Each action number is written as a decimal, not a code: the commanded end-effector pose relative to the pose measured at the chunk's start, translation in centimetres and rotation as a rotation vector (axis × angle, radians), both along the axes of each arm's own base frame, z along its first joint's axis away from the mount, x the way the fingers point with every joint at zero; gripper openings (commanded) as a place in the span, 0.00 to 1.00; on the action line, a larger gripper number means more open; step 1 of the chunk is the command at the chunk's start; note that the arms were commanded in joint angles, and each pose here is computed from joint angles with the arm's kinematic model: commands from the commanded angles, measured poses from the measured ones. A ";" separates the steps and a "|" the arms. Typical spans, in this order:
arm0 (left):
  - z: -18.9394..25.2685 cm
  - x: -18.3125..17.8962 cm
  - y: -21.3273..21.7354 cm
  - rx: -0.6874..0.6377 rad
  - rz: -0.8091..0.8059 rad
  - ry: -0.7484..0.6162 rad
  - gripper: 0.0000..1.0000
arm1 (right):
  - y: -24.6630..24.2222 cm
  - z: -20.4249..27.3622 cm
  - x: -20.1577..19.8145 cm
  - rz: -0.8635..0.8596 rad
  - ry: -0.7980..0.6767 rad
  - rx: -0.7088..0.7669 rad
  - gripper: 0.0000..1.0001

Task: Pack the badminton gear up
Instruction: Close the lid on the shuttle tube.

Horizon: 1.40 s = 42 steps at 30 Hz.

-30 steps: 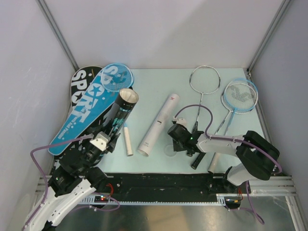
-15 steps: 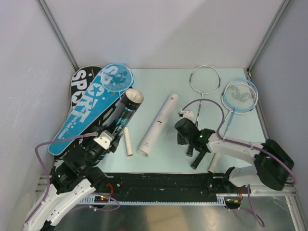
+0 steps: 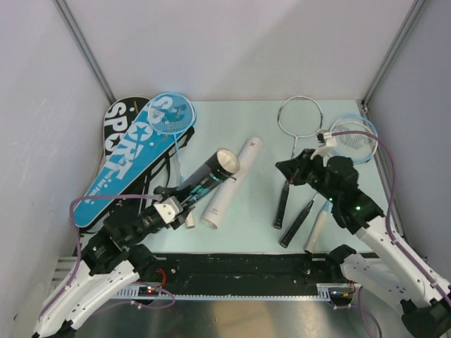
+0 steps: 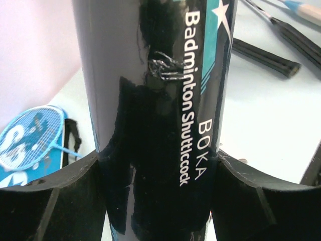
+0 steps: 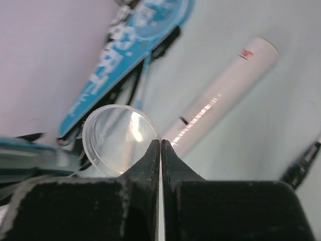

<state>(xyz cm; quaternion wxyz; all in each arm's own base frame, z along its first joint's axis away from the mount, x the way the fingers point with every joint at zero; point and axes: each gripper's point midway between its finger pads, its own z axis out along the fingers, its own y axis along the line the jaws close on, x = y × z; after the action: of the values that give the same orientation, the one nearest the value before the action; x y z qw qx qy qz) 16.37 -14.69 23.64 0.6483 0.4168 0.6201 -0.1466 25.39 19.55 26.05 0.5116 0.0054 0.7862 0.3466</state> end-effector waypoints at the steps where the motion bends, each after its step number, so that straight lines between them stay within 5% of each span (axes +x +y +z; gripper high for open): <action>1: 1.2 -1.3 -2.7 0.016 -0.183 -0.059 0.45 | 1.6 7.6 -4.0 0.292 -0.182 0.140 0.00; 16: 0.4 1.5 -2.3 0.288 -0.153 -0.114 0.44 | 1.1 12.3 -10.2 0.537 -0.264 0.211 0.00; 32: 0.8 1.6 -3.4 0.324 -0.218 -0.129 0.44 | 5.1 10.2 -10.0 0.640 -0.176 0.201 0.00; 42: 0.8 1.5 -3.0 0.325 -0.207 -0.147 0.44 | 5.2 8.3 -8.9 0.544 -0.143 0.129 0.00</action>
<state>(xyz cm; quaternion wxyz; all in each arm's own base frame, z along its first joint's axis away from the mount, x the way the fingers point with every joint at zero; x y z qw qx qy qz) 17.49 -16.81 20.19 0.5378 0.5995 0.5873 -0.0795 15.55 25.25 33.27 0.4157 -0.2072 0.6967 0.5466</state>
